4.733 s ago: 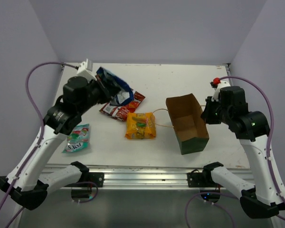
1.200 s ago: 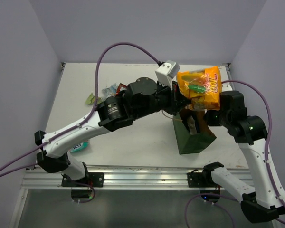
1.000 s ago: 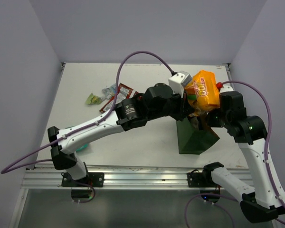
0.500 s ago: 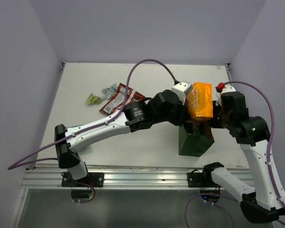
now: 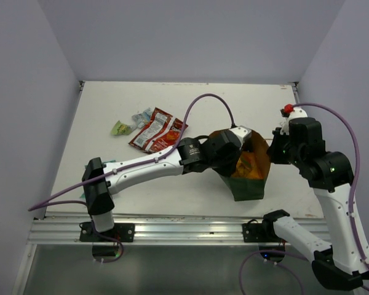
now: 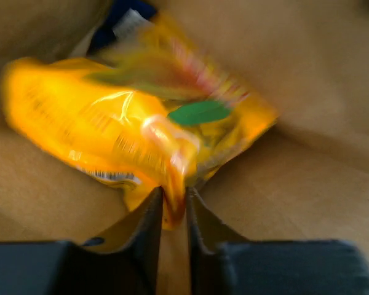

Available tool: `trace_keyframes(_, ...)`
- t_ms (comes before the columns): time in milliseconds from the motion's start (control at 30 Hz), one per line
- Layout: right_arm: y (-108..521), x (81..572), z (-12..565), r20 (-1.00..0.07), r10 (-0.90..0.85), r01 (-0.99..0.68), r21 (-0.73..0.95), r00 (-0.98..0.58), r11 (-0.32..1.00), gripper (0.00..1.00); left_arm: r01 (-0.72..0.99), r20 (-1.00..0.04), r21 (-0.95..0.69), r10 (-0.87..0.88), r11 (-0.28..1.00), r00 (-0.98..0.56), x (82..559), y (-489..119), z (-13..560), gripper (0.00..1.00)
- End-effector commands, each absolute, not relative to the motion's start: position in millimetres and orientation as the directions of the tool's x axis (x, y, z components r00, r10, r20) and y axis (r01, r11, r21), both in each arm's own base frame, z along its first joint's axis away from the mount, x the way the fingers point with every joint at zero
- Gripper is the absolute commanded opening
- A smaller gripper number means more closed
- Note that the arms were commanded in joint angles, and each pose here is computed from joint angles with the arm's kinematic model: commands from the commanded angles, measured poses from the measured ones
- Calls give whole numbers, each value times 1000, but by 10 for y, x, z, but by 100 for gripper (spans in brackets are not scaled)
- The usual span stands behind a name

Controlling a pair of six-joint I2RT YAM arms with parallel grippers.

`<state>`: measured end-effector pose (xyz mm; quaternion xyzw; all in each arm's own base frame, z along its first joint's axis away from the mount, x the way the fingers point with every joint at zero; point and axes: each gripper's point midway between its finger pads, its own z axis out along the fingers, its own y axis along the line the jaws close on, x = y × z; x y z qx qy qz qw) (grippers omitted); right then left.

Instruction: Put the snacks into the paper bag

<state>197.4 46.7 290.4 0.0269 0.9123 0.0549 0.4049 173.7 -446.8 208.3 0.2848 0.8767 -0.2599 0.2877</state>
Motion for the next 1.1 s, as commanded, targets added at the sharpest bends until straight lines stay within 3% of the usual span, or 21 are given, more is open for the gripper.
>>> trace_keyframes(0, 491, 2013, 3017, -772, 125, 5, 155, -623, 988, 0, 724, -817, -365, 171, 585, -550, 1794, -4687, 3079, 27)
trace_keyframes(67, 495, 2015, 2933, -762, 122, 8, 152, -636, 988, 0, 736, -844, -377, 118, 563, -523, 1818, -4736, 3333, 46)
trace_keyframes(133, 493, 2023, 2888, -761, 124, 12, 151, -637, 988, 0, 738, -858, -375, 91, 561, -505, 1861, -4773, 3484, 54)
trace_keyframes(333, 475, 2021, 2780, -751, 127, 26, 144, -648, 989, 0, 714, -903, -380, -68, 588, -424, 1989, -4582, 4378, 55)
trace_keyframes(400, 476, 2016, 2772, -750, 124, 24, 143, -649, 989, 0, 593, -926, -338, -144, 730, -350, 2232, -4139, 4561, 61)
trace_keyframes(500, 473, 2010, 2786, -752, 124, 23, 143, -647, 989, 0, 374, -949, -243, -139, 895, -283, 2499, -3403, 4340, 74)
trace_keyframes(533, 481, 2009, 2797, -753, 125, 20, 147, -646, 989, 0, 289, -944, -171, -72, 942, -323, 2709, -3165, 3839, 81)
trace_keyframes(600, 482, 2006, 2835, -758, 124, 15, 149, -640, 989, 0, 230, -913, -227, -124, 947, -389, 2886, -2818, 3555, 87)
trace_keyframes(633, 478, 2006, 2850, -760, 121, 14, 146, -639, 989, 0, 105, -899, -212, -152, 972, -410, 3199, -2400, 3329, 89)
trace_keyframes(733, 471, 1991, 2914, -768, 118, 8, 145, -630, 989, 0, -37, -838, -72, -80, 997, -540, 3377, -1822, 2346, 94)
trace_keyframes(833, 476, 1975, 2963, -775, 115, -1, 148, -622, 989, 0, -11, -804, -29, -30, 1000, -594, 3406, -1761, 1810, 98)
trace_keyframes(1067, 471, 1905, 3020, -780, 104, -20, 148, -617, 989, 0, 12, -791, 5, 11, 1000, -611, 3656, -1864, 1250, 100)
